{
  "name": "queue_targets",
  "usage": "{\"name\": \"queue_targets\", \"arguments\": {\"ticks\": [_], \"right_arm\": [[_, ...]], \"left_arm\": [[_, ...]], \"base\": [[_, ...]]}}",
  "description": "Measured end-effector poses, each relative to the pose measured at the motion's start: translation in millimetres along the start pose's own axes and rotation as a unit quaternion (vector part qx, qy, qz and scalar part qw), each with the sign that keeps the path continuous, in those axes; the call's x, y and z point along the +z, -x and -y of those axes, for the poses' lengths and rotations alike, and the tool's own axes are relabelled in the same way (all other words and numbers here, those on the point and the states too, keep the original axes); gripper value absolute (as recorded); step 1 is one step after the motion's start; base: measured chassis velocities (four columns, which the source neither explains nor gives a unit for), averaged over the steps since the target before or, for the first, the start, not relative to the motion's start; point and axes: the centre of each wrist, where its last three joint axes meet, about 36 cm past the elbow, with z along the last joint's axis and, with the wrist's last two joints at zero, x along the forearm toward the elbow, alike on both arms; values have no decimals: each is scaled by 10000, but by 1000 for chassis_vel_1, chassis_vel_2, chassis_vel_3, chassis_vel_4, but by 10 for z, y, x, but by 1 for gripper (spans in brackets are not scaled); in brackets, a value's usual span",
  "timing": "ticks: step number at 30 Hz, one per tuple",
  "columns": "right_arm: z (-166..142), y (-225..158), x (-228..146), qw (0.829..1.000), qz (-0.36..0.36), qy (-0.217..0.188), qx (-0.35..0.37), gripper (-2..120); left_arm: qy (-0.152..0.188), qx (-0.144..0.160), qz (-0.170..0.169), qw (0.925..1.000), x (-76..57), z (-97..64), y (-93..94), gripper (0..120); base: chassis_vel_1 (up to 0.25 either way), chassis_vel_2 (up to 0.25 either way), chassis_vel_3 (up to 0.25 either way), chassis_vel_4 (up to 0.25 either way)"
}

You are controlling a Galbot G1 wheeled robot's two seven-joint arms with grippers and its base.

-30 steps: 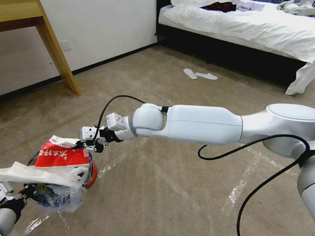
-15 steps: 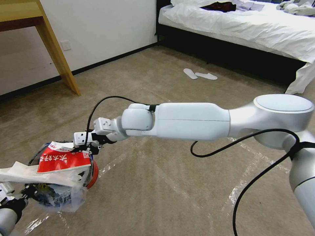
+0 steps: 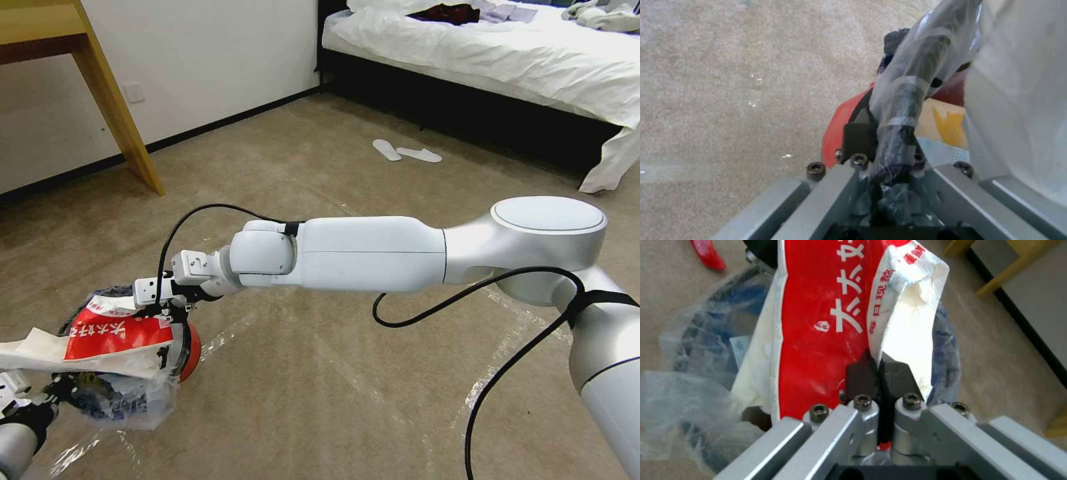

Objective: Pick up the trash bin and place the garbage on the floor into it.

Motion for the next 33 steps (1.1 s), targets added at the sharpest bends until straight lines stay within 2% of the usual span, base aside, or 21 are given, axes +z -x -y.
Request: {"name": "queue_targets", "arguments": {"ticks": [11,23,25,26,28,29,31,32,33], "right_arm": [[-58,126,-159,10000,63,4,-17,0],[-116,180,-58,10000,-25,-53,-8,0],[-120,170,-46,10000,-32,-47,17,7],[-120,170,-46,10000,-32,-47,17,7],[-129,166,-51,10000,-20,-40,26,17],[-129,166,-51,10000,-20,-40,26,17],[-134,164,-58,10000,-7,-30,44,28],[-134,164,-58,10000,-7,-30,44,28],[-136,162,-66,10000,6,-22,43,33]], "left_arm": [[-11,1,1,10000,0,-5,17,0],[0,10,-5,10000,1,-2,12,0],[-2,13,-4,10000,1,-1,13,0],[-2,13,-4,10000,1,-1,13,0],[-3,16,-3,10000,1,0,15,0],[-3,16,-3,10000,1,0,15,0],[-4,15,-5,10000,1,-1,16,0],[-4,15,-5,10000,1,-1,16,0],[-5,12,-8,10000,3,-3,17,0]], "base": [[0,0,0,0],[0,0,0,0],[0,0,0,0],[0,0,0,0],[0,0,0,0],[0,0,0,0],[0,0,0,0],[0,0,0,0],[0,0,0,0]]}}
